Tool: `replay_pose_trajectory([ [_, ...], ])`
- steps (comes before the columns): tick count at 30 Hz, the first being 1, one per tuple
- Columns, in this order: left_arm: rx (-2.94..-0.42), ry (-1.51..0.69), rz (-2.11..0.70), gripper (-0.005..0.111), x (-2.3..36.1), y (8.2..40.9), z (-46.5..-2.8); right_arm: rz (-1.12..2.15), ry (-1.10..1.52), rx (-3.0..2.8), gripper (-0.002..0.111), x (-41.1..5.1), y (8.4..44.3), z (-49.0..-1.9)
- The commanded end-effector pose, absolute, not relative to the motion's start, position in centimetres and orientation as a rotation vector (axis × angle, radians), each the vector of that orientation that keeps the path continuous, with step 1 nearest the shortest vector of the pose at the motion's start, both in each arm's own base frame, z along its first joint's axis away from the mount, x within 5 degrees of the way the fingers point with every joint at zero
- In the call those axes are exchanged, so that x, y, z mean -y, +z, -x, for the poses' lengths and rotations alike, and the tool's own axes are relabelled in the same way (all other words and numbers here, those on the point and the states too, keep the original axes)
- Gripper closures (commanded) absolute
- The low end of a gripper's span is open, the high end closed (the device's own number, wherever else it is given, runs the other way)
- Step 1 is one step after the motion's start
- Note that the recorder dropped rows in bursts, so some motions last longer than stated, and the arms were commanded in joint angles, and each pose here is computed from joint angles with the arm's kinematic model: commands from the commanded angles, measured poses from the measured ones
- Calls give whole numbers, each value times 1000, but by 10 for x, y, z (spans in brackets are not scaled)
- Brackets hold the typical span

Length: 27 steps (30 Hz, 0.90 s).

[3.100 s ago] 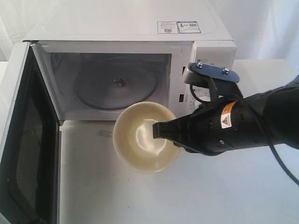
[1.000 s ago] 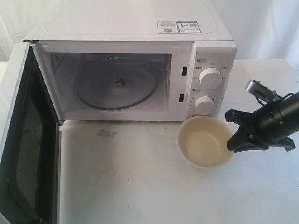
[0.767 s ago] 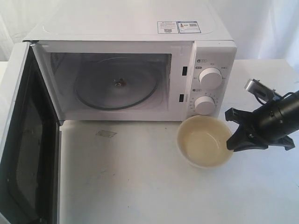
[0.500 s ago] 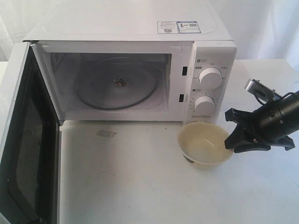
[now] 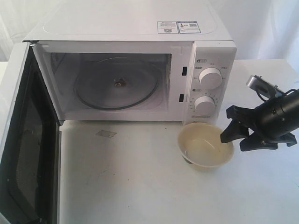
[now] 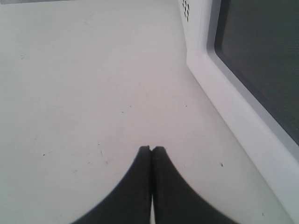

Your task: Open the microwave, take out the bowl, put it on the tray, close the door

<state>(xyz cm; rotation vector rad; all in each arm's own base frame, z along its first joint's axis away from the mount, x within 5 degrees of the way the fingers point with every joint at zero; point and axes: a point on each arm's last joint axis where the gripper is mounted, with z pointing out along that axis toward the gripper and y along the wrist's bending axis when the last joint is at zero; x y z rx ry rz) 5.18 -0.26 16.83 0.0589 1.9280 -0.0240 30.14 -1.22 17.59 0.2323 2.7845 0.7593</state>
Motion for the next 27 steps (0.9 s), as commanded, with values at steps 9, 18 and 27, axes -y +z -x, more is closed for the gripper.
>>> replay_pose_trajectory([
  [9,-1932,-28,-58,107,3,166,-52,-137,718,-2659,54,10,231,-283],
  [18,-1932,-28,-58,107,3,166,-52,-17,692,-2489,63,-1,294,-244],
  [27,-1932,-28,-58,107,3,166,-52,42,573,-2439,71,-15,281,-228],
])
